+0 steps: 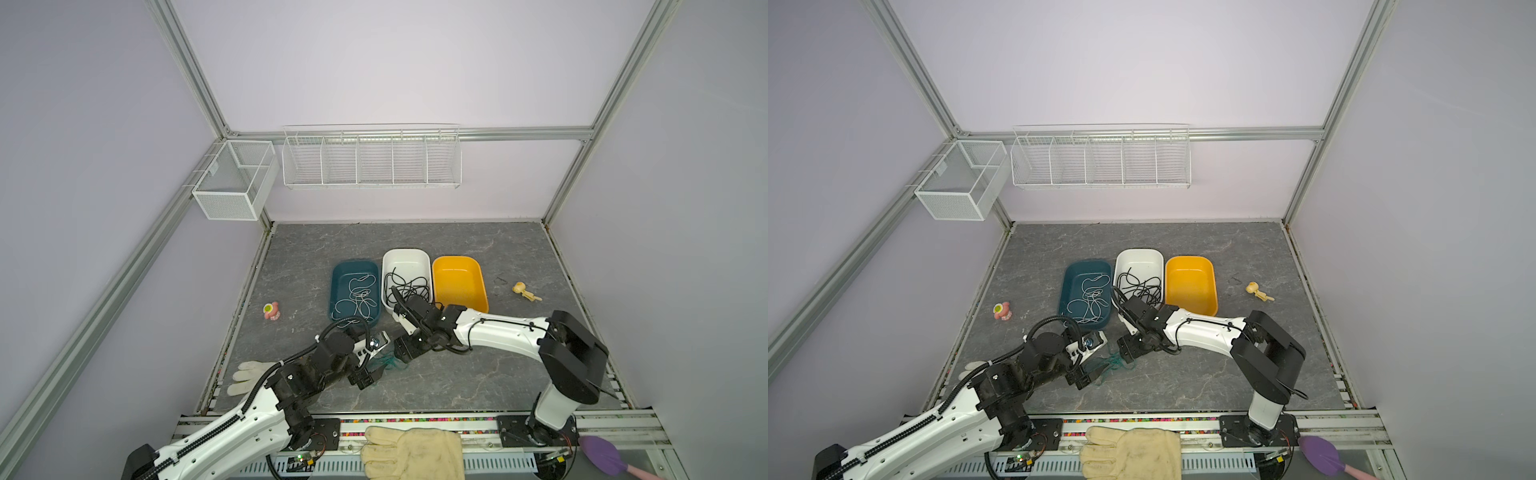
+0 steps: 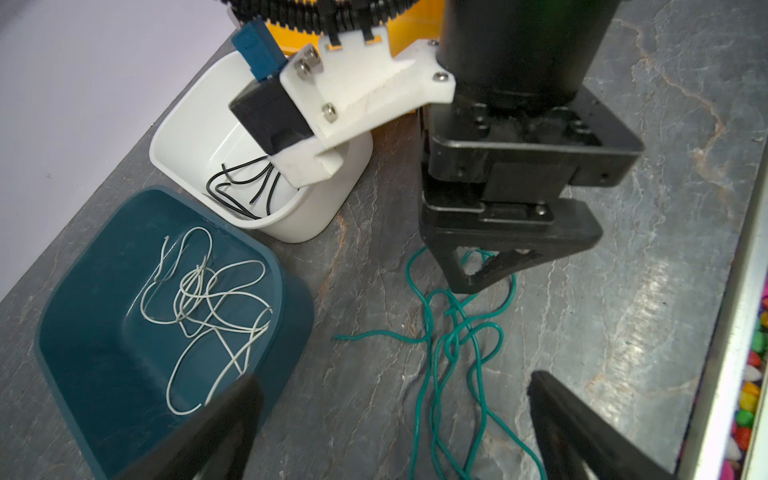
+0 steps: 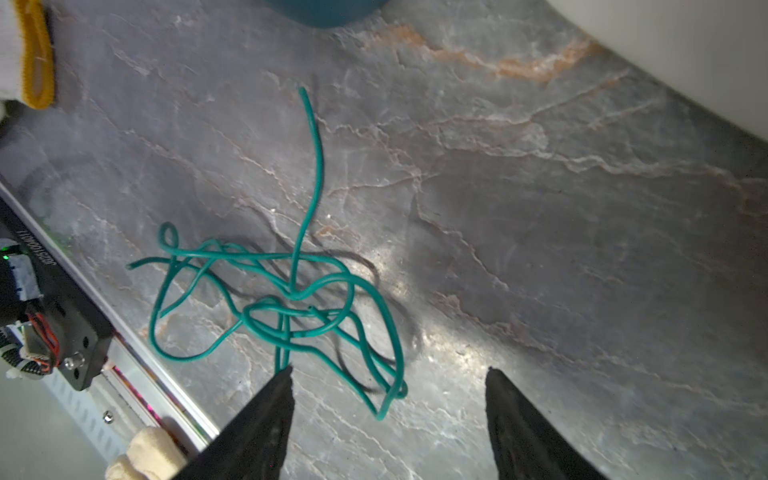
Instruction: Untangle the cables
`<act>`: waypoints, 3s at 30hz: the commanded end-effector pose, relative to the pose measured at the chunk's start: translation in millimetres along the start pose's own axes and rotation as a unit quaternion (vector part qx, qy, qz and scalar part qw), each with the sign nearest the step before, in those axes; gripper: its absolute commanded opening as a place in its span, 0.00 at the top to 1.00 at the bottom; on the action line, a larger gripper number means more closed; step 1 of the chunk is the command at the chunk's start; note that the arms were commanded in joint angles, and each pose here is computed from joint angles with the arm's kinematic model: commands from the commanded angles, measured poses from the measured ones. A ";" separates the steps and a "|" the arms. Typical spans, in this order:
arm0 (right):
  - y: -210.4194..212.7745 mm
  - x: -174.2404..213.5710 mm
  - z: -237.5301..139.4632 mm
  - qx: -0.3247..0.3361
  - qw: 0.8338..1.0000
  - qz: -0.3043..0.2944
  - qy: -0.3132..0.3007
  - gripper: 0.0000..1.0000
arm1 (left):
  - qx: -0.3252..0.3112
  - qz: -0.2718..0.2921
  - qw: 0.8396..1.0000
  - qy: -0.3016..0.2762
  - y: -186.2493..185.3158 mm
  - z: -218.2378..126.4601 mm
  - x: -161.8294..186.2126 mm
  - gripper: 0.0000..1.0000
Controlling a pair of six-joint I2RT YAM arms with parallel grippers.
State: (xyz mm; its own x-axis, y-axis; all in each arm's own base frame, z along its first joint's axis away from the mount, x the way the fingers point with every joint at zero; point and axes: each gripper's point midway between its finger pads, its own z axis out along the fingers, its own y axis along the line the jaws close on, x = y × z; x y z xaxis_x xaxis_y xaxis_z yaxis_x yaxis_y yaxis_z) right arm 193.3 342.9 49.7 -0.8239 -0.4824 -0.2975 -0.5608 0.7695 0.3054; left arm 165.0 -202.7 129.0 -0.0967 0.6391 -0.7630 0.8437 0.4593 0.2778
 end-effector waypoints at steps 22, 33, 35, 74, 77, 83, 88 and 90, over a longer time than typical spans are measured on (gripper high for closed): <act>-5.7 -14.8 4.9 0.007 1.000 -0.010 -0.021 0.88 | 0.025 0.010 1.000 0.015 -10.4 4.9 6.4 0.00; 1.6 -19.5 -58.2 -0.006 0.994 -0.033 -0.100 0.93 | 0.030 0.014 0.999 0.022 -12.8 7.7 8.4 0.00; 4.5 -19.7 -71.0 -0.013 0.993 -0.036 -0.115 0.93 | 0.029 0.012 0.999 0.017 -12.0 7.0 6.3 0.00; 65.2 -21.6 -267.5 -0.172 0.926 -0.085 -0.326 0.93 | 0.065 -0.201 0.946 -0.246 -21.6 -20.4 -98.8 0.04; 69.2 -20.0 -275.1 -0.181 0.923 -0.087 -0.327 0.93 | 0.051 -0.196 0.949 -0.242 -21.6 -14.8 -96.6 0.04; 72.6 -17.6 -285.5 -0.192 0.919 -0.091 -0.333 0.93 | 0.023 -0.204 0.941 -0.271 -10.9 -21.5 -98.0 0.05; 74.6 -15.6 -289.2 -0.199 0.917 -0.092 -0.334 0.93 | 0.024 -0.216 0.928 -0.304 -7.8 -31.3 -101.2 0.11; 74.8 -15.7 -289.9 -0.199 0.917 -0.092 -0.335 0.93 | 0.021 -0.218 0.926 -0.309 -6.3 -33.5 -102.5 0.14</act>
State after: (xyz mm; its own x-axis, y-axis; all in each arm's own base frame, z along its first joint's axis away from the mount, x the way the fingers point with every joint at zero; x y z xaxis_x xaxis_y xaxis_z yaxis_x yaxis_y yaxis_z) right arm 145.4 288.3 322.5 -0.5604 -0.1491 -0.8147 -0.7712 0.4528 0.4475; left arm 150.8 -253.1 212.9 -0.1378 -0.0162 -0.9903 0.8243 0.5525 -0.1237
